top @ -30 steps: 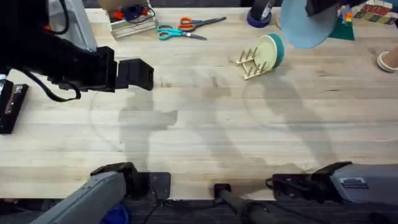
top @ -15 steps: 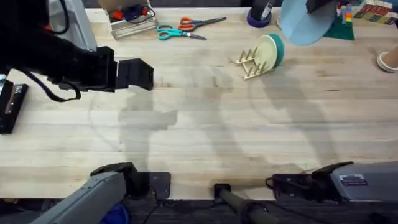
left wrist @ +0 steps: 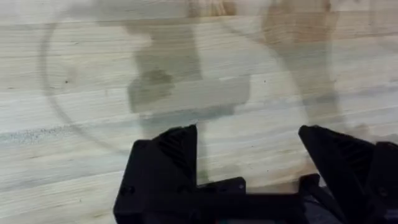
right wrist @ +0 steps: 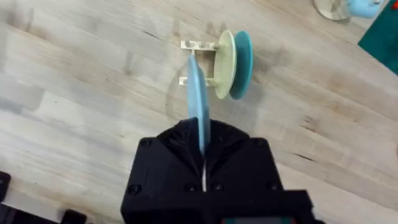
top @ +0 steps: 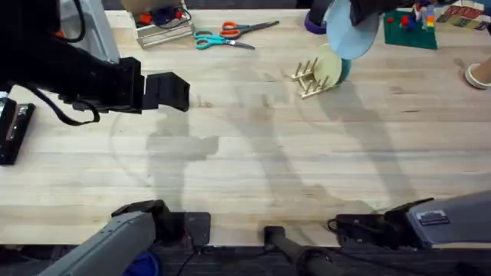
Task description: Pick up the plates from the table one by one and place each into a slot on the dish rack.
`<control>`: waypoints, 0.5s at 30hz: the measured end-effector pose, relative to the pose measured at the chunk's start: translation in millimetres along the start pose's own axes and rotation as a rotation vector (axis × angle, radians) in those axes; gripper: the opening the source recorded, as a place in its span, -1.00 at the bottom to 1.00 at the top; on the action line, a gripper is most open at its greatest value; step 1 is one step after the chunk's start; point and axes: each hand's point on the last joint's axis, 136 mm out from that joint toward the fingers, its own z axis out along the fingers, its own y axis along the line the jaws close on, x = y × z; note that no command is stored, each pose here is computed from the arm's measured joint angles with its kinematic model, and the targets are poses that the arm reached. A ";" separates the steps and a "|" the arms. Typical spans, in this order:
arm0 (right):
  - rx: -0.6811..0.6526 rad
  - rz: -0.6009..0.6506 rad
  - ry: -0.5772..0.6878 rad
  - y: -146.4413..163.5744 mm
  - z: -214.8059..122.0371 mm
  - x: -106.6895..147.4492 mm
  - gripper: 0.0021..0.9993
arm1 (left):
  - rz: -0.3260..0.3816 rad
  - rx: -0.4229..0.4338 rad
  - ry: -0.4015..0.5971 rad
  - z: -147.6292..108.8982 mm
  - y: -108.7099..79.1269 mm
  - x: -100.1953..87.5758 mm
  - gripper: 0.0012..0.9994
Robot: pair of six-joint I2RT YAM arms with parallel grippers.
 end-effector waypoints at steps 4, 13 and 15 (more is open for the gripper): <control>0.000 0.000 0.000 -0.1 12.7 -0.7 -0.94 | 0.000 0.000 0.000 0.0 0.0 0.0 0.99; -0.003 0.000 0.023 0.8 38.7 5.1 -0.94 | 0.000 0.000 0.000 0.0 0.0 0.1 0.99; -0.004 0.000 0.029 0.9 42.2 6.1 -0.94 | 0.000 0.000 0.000 0.0 -0.1 0.0 0.99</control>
